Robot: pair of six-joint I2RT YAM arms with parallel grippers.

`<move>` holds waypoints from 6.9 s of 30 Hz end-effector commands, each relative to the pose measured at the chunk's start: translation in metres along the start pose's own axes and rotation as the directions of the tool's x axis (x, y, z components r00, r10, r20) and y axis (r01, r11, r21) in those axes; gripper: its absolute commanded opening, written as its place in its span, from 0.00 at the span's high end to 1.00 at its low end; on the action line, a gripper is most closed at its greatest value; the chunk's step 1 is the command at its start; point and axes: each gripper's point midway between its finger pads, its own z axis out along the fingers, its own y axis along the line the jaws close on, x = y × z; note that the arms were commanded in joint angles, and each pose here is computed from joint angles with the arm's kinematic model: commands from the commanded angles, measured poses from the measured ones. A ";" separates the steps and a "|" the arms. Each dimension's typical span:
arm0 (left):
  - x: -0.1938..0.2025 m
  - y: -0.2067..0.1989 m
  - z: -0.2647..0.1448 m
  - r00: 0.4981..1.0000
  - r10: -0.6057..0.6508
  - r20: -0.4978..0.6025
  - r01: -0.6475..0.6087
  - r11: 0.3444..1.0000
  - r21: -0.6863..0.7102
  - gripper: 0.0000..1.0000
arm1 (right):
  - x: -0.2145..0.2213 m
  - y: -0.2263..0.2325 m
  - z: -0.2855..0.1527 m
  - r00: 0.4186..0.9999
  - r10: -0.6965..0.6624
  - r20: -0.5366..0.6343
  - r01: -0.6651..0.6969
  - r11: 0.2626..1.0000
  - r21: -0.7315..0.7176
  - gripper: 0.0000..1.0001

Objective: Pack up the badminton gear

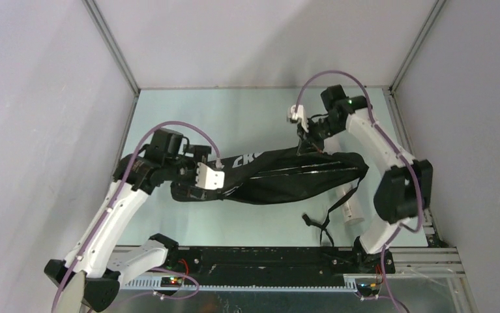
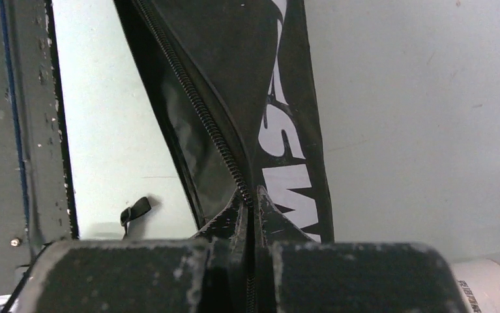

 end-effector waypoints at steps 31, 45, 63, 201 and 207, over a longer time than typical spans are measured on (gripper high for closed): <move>0.008 -0.069 0.081 0.991 -0.036 0.126 0.042 0.998 -0.045 0.00 | 0.011 -0.058 -0.001 0.774 0.633 0.003 -0.630 0.771 -0.095 1.00; 0.016 -0.083 0.078 0.997 -0.050 0.067 0.053 0.998 -0.037 0.00 | 0.013 -0.064 0.001 0.679 0.734 0.023 -0.725 0.675 -0.135 1.00; 0.038 -0.081 0.113 1.000 0.001 0.003 -0.001 1.000 -0.022 0.02 | 0.015 -0.056 0.002 0.655 0.756 0.011 -0.742 0.645 -0.185 1.00; 0.056 -0.017 0.053 0.954 -0.290 -0.072 0.263 0.929 -0.259 1.00 | -0.001 0.058 0.098 0.981 0.196 -0.004 -0.169 0.859 0.484 1.00; 0.088 0.002 0.037 0.946 -0.234 -0.223 0.132 0.909 -0.395 1.00 | 0.045 0.029 0.057 0.910 0.412 -0.050 -0.259 0.658 0.707 1.00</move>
